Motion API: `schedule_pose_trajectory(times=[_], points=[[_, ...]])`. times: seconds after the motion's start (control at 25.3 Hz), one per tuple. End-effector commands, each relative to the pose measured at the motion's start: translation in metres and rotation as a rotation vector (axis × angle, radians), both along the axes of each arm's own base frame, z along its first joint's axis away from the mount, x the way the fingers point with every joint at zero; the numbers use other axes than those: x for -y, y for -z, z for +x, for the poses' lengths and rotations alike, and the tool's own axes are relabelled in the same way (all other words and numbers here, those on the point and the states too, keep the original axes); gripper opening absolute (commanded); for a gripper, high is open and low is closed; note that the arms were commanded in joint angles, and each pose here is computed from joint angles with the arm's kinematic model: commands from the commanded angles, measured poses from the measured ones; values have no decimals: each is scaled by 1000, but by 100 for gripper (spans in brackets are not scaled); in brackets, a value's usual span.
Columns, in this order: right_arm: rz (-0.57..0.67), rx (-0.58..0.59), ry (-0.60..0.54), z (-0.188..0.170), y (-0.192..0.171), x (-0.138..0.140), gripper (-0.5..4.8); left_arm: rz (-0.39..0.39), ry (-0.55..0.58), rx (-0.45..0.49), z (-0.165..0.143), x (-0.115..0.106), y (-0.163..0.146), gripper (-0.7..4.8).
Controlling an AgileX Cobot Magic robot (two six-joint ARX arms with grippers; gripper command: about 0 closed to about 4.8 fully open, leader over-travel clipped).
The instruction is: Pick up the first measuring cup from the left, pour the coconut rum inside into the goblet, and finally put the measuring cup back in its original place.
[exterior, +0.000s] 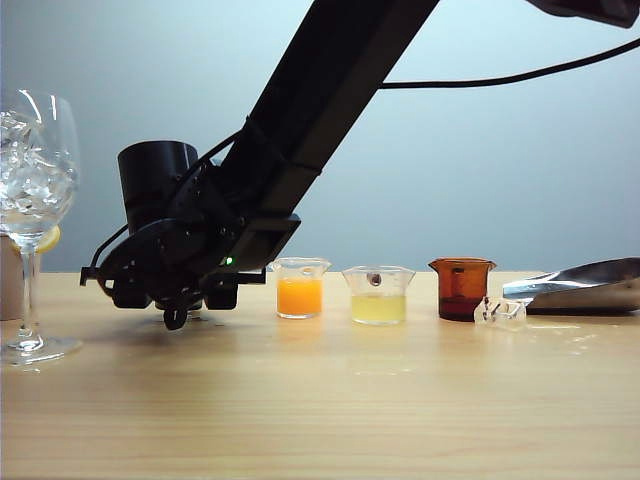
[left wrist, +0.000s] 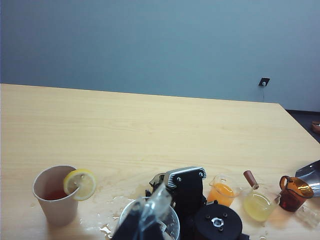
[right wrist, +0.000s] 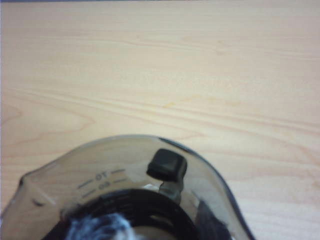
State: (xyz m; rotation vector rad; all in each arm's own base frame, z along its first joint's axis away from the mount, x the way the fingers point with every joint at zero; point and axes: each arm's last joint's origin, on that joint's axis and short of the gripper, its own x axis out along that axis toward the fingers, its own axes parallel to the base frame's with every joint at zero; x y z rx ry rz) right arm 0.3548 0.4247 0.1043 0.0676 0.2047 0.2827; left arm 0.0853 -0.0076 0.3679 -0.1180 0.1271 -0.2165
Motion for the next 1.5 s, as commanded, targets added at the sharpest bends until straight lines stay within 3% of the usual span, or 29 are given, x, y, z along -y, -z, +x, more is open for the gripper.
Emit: schedule_pose_trajectory(times=[0.04,1.07,1.26,1.5], points=[[19,41,-4,1,-18,0,-1,3,5,15,-1,0,-2,-4],[49,95,-6,6,-61,8,-1,3,2,12,-1,0,-2,-4],[67,114,1,13,-75,17,-1,3,2,12,-1,0,-2,-4],[70,182,-24,20,-118,33,-1,3,-3,13,-1,0,-2,-4]])
